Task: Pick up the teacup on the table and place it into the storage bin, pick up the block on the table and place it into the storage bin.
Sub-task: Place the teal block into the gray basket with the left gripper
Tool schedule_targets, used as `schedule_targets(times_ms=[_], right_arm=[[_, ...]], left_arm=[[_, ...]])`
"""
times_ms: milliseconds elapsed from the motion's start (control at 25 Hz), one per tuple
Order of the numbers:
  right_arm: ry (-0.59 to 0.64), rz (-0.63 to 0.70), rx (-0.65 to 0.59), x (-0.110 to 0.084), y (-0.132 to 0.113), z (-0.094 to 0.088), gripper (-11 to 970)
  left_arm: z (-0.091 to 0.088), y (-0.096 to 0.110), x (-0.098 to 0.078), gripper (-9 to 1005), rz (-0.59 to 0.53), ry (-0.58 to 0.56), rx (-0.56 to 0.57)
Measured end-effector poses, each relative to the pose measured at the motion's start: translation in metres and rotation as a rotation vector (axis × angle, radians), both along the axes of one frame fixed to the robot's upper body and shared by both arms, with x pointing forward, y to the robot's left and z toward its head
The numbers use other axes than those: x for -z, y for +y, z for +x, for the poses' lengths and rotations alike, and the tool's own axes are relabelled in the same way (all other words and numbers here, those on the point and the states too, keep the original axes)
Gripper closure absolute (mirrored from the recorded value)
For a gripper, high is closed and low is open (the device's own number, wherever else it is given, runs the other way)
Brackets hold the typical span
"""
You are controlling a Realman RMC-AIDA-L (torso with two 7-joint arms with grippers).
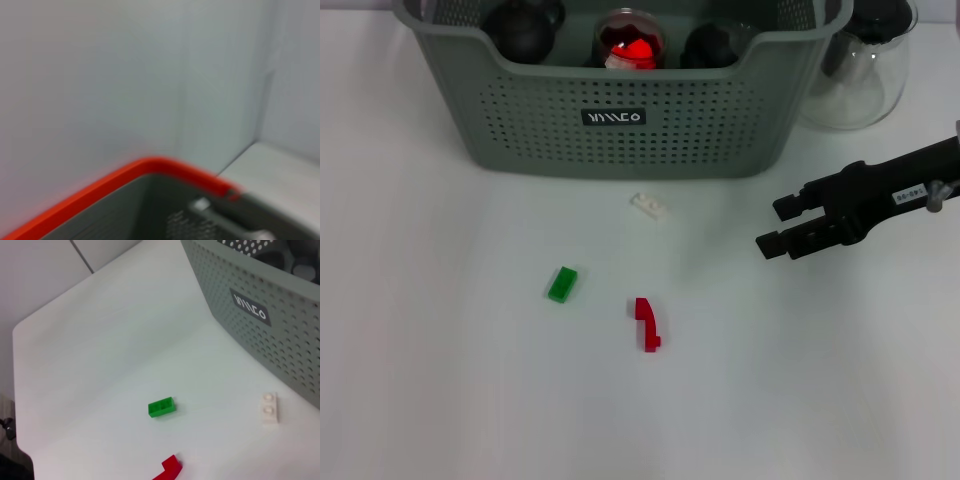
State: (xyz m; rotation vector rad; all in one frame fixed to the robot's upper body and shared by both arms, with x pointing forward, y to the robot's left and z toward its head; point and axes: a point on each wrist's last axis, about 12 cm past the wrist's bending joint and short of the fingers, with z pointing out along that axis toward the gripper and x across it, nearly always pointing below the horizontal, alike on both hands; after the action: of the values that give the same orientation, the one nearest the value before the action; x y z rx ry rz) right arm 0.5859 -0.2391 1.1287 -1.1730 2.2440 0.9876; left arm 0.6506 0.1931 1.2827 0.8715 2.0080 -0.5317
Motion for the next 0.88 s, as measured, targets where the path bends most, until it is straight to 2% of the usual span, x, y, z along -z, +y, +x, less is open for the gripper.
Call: schedule_targets(times_ms=[160, 320, 360, 560, 880], right_arm=[[-0.013, -0.009, -0.004, -0.003, -0.003, 0.002, 169], [-0.023, -0.012, -0.009, -0.004, -0.004, 0.004, 168], [-0.023, -0.013, -0.01, -0.005, -0.004, 0.004, 168], [-0.023, -0.022, -0.02, -0.003, -0.001, 0.003, 168], [-0.019, -0.037, -0.033, -0.001, 0.003, 0.003, 169]], left_arm=[[0.027, -0.016, 0.013, 596, 0.101, 0.057, -0.079], [0.039, -0.025, 0.024, 595, 0.143, 0.08, -0.103], [0.045, -0.031, 0.033, 595, 0.177, 0.087, -0.122], [0.05, -0.038, 0.056, 594, 0.236, 0.108, -0.147], [0.045, -0.051, 0.075, 592, 0.292, 0.105, -0.129]])
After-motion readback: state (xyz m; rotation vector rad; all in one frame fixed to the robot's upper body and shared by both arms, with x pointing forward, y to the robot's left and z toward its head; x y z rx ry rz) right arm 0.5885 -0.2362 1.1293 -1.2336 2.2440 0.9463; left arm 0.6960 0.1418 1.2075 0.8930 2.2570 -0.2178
